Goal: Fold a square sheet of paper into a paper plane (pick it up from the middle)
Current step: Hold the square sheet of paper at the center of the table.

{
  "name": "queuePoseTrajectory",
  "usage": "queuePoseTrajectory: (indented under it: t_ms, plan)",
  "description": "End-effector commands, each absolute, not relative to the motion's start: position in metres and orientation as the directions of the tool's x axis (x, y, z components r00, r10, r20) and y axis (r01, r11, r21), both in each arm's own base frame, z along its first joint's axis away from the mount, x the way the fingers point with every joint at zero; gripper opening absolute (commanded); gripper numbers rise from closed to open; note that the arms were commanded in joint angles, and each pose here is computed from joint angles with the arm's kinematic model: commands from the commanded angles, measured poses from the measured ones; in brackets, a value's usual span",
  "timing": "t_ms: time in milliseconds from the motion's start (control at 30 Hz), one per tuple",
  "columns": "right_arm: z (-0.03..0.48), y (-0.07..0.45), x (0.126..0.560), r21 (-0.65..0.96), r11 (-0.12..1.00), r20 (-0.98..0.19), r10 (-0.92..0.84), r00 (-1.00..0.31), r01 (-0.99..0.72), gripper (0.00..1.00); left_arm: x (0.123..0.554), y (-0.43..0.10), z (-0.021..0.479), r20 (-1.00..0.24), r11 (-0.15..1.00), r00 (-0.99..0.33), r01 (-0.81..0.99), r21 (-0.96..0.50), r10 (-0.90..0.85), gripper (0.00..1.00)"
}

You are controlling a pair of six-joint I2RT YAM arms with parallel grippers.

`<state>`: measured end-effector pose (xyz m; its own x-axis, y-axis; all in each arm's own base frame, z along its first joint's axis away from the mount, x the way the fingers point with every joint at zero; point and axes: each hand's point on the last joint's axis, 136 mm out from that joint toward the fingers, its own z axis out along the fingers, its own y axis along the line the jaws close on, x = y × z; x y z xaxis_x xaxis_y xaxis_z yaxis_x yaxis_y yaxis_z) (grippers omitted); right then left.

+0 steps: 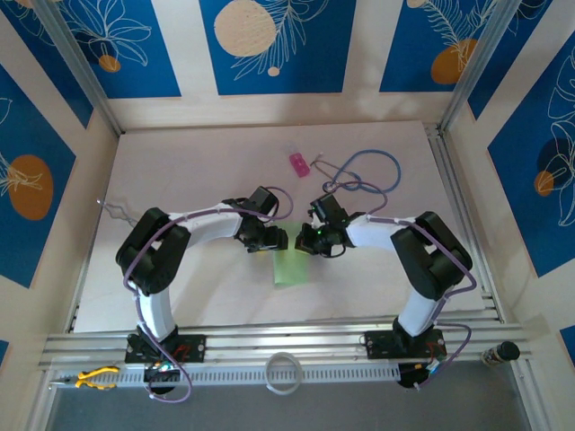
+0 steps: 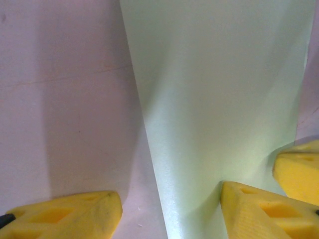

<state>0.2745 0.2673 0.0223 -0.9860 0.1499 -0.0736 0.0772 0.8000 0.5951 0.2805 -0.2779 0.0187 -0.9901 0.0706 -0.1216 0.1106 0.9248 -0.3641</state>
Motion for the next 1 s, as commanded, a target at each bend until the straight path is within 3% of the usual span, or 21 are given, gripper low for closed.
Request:
queuePoseTrajectory:
  t_ms: [0,233,600,667,967]
  plan:
    - [0.008,0.262,0.268,0.540,0.840,-0.059,0.112,-0.992,0.063,0.01,0.266,-0.261,-0.032,-0.051,0.958,-0.995,0.098,-0.270,0.087,0.63]
    - [-0.023,0.242,0.250,0.393,0.918,-0.052,0.087,-0.995,0.059,0.01,0.270,-0.267,-0.019,-0.068,0.950,-0.995,0.091,-0.299,0.074,0.63]
    - [-0.020,0.224,0.263,0.354,0.934,-0.088,0.070,-0.994,0.034,0.00,0.293,-0.267,0.079,-0.272,0.905,-0.962,0.102,-0.412,-0.016,0.64]
    - [-0.019,0.220,0.266,0.349,0.936,-0.087,0.081,-0.993,0.046,0.00,0.293,-0.269,0.090,-0.287,0.877,-0.957,0.110,-0.468,-0.033,0.61]
    - [-0.021,0.225,0.263,0.354,0.934,-0.081,0.084,-0.993,0.050,0.00,0.279,-0.295,0.092,-0.236,0.741,-0.972,0.149,-0.655,-0.013,0.27]
